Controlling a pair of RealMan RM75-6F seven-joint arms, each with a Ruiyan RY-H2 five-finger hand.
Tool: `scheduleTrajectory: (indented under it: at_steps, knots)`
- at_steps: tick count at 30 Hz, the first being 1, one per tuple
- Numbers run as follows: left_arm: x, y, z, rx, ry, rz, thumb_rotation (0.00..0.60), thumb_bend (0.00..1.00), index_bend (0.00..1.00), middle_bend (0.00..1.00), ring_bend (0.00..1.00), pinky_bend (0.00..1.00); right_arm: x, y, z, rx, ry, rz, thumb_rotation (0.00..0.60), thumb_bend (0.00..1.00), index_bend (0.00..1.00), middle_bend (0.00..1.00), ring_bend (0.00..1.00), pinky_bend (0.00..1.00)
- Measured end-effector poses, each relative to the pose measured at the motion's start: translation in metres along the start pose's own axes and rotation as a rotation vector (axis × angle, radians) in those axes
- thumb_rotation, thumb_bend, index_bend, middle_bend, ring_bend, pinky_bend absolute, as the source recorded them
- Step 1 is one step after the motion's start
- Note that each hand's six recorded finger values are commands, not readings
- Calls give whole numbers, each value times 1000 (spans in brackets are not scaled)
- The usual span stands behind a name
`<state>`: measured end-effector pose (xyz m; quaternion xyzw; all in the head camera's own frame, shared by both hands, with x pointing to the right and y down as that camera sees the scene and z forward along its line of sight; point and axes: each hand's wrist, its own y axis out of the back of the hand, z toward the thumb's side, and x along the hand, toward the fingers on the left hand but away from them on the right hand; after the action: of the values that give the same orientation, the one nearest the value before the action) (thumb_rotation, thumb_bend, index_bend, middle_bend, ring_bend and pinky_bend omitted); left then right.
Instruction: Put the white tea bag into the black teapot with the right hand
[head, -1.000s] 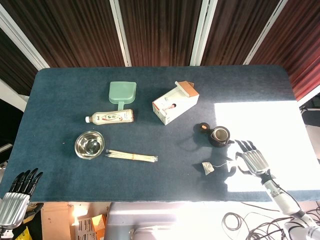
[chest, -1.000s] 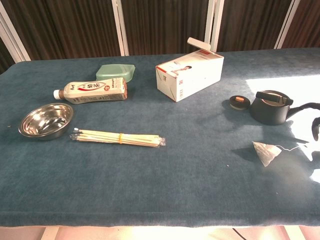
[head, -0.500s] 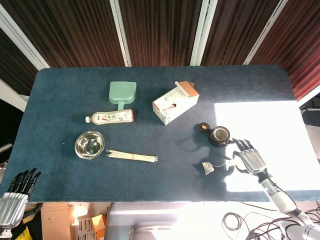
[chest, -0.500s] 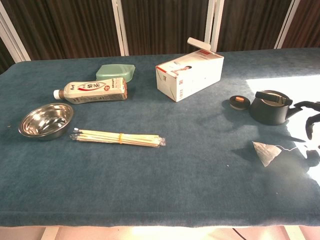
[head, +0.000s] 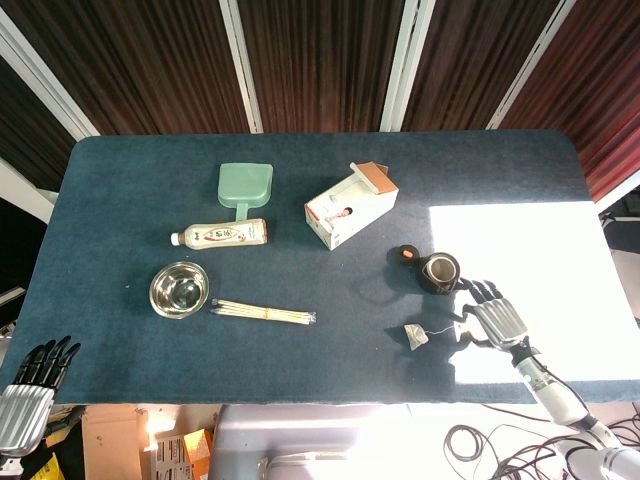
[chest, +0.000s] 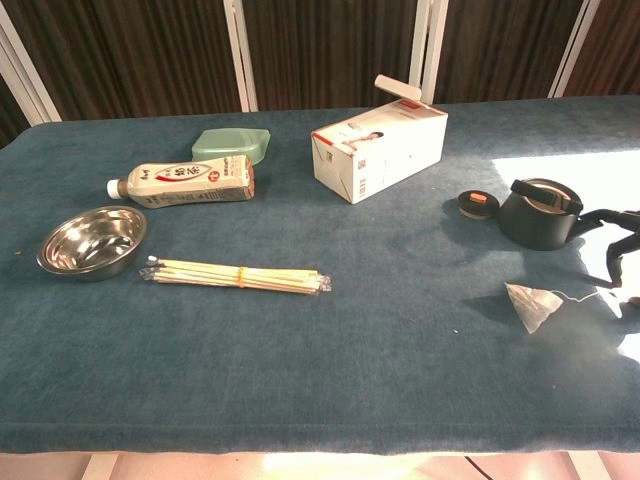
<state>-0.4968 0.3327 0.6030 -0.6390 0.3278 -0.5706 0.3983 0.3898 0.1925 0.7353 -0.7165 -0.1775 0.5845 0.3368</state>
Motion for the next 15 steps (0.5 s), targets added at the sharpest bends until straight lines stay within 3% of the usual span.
scheduleTrajectory:
  at_steps: [7, 15]
  knots:
    - [0, 0, -1, -2, 2, -1, 600, 29, 0, 22, 0, 101, 0, 1, 0, -3, 1, -6, 600, 322, 634, 5, 0, 0]
    - [-1, 0, -1, -2, 4, -2, 600, 28, 0, 22, 0, 102, 1, 5, 0, -12, 5, -21, 600, 387, 654, 12, 0, 0]
